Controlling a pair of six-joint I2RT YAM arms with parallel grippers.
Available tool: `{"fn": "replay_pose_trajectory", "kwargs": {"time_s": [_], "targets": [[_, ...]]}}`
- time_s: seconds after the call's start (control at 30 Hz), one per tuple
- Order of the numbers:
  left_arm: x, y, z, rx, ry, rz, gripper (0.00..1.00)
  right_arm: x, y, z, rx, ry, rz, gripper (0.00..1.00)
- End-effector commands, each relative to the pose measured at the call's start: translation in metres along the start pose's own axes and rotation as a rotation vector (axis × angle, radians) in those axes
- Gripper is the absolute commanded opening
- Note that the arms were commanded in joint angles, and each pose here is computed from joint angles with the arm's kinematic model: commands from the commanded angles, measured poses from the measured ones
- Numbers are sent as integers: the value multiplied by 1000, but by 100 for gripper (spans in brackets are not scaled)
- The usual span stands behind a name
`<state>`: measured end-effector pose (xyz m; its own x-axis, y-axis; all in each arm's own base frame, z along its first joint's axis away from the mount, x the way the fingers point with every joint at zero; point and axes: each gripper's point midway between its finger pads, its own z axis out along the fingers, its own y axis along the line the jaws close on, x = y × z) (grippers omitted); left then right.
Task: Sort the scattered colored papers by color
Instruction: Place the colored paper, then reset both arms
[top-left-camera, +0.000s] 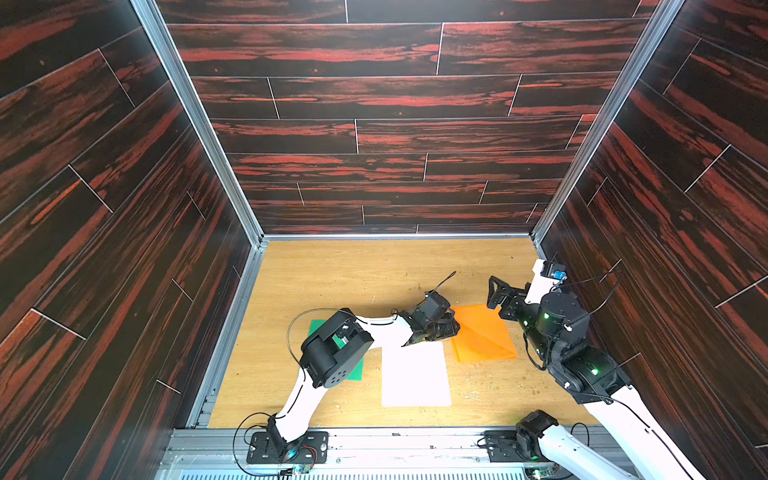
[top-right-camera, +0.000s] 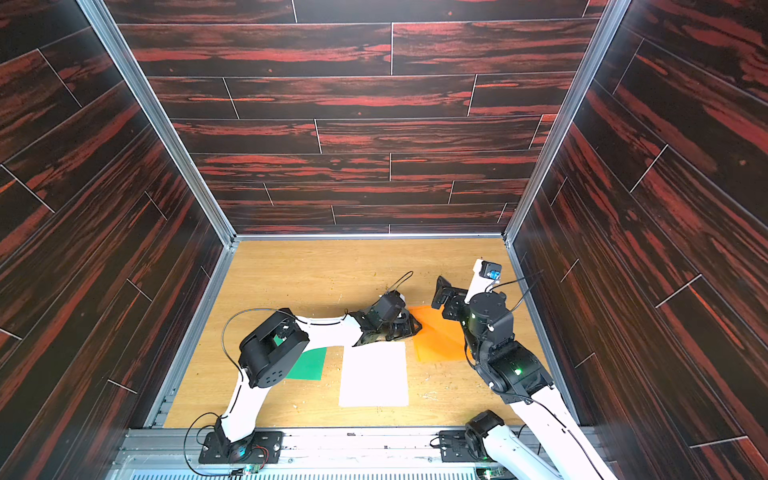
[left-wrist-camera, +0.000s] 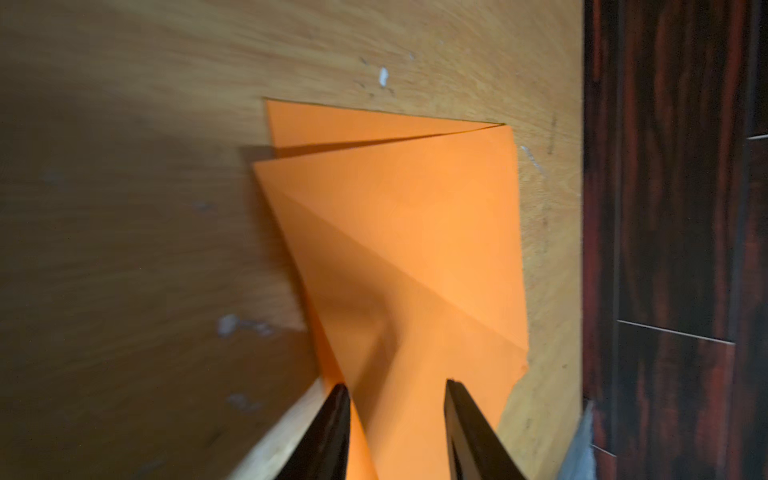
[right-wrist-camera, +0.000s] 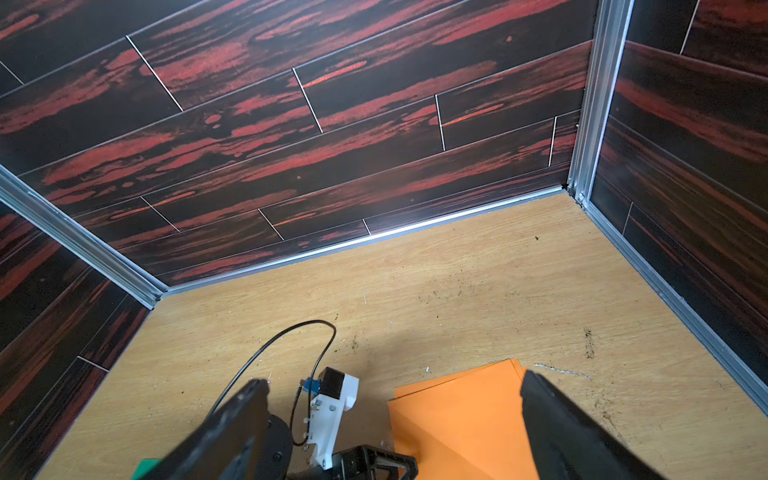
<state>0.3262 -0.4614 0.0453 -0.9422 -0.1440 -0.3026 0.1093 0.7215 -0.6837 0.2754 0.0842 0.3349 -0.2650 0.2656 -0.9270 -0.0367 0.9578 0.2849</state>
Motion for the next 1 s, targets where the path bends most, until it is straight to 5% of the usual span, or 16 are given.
{"fn": "replay_pose_trajectory", "kwargs": {"time_s": [0.0, 0.23, 0.47, 0.63, 0.8, 0.97], "targets": [[-7, 9, -25, -126, -22, 79, 42, 1, 1, 3, -7, -2, 9, 98], [-32, 30, -76, -304, -139, 184, 45, 6, 5, 12, -5, 15, -8, 98], [-101, 65, -181, -487, -358, 230, 77, 18, 12, 48, 41, 63, -91, 98], [-149, 131, -286, -767, -570, 220, 99, 38, -1, 98, 148, 90, -170, 98], [-169, 215, -374, -962, -761, 146, 100, 74, -37, 144, 118, 88, -156, 98], [-157, 281, -425, -1078, -903, 111, 100, 101, -63, 152, 158, -2, -267, 98]]}}
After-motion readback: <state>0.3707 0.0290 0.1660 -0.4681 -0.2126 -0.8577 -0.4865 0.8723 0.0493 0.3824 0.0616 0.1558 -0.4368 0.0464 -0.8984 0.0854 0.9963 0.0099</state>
